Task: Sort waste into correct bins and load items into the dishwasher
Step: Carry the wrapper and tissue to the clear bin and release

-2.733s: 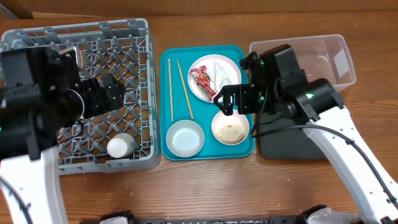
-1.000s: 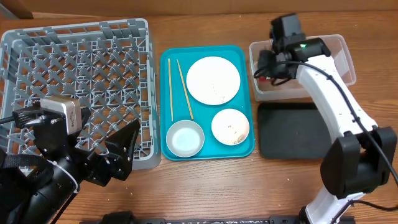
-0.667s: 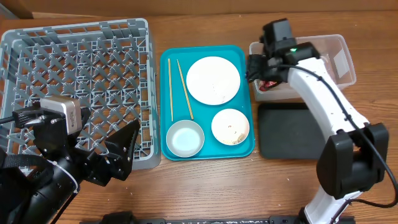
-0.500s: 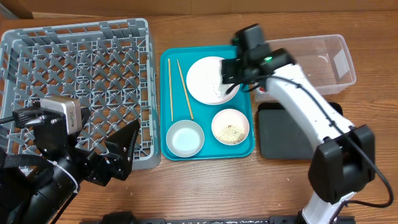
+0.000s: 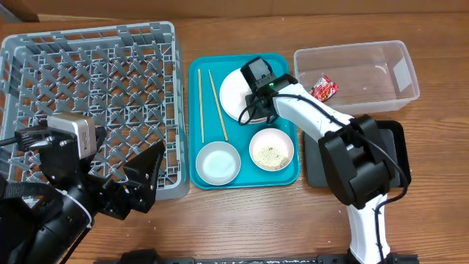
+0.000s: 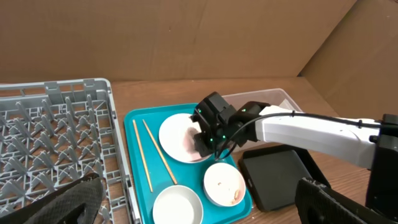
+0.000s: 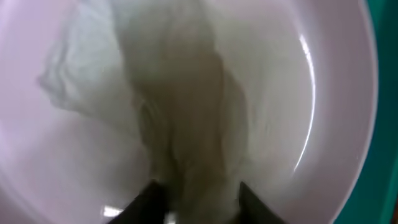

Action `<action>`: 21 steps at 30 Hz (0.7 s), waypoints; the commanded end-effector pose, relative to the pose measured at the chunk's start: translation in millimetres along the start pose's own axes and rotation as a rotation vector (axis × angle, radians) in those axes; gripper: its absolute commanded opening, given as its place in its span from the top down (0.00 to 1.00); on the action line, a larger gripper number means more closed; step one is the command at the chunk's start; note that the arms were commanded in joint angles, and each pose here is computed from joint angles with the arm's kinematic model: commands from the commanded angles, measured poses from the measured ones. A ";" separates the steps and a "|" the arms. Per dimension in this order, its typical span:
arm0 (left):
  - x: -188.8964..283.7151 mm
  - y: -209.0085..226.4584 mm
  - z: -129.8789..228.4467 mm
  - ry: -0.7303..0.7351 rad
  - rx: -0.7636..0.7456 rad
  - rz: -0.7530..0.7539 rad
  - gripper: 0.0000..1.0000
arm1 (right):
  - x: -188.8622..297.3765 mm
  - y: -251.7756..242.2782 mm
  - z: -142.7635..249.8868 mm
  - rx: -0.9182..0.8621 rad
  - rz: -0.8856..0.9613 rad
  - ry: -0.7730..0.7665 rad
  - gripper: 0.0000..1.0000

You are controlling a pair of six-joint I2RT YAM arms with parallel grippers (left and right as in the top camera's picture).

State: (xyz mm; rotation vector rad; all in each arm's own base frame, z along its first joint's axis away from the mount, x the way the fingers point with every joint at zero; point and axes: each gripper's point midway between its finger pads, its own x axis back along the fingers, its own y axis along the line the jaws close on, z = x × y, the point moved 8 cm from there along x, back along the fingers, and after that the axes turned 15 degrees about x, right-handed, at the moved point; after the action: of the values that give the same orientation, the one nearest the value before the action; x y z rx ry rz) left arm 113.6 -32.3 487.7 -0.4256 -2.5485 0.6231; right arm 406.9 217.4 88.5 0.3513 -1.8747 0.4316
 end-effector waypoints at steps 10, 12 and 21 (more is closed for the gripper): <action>1.5 -2.1 -1.3 -0.006 -0.027 0.007 0.00 | 143.8 -33.5 -25.8 -0.123 -0.001 -0.283 0.96; 1.5 -2.1 -1.3 -0.006 -0.027 0.007 0.00 | 159.4 -53.7 -22.6 -0.167 0.027 -0.306 0.95; 1.5 -2.1 -1.3 -0.006 -0.027 0.007 0.00 | 112.2 -124.3 26.0 -0.331 0.012 -0.069 0.92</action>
State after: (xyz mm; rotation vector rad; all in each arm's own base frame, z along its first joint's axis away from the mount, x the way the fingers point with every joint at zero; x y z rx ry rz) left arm 113.6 -32.3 487.7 -0.4251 -2.5486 0.6230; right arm 405.0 102.1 244.4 0.1354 -2.1103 0.1515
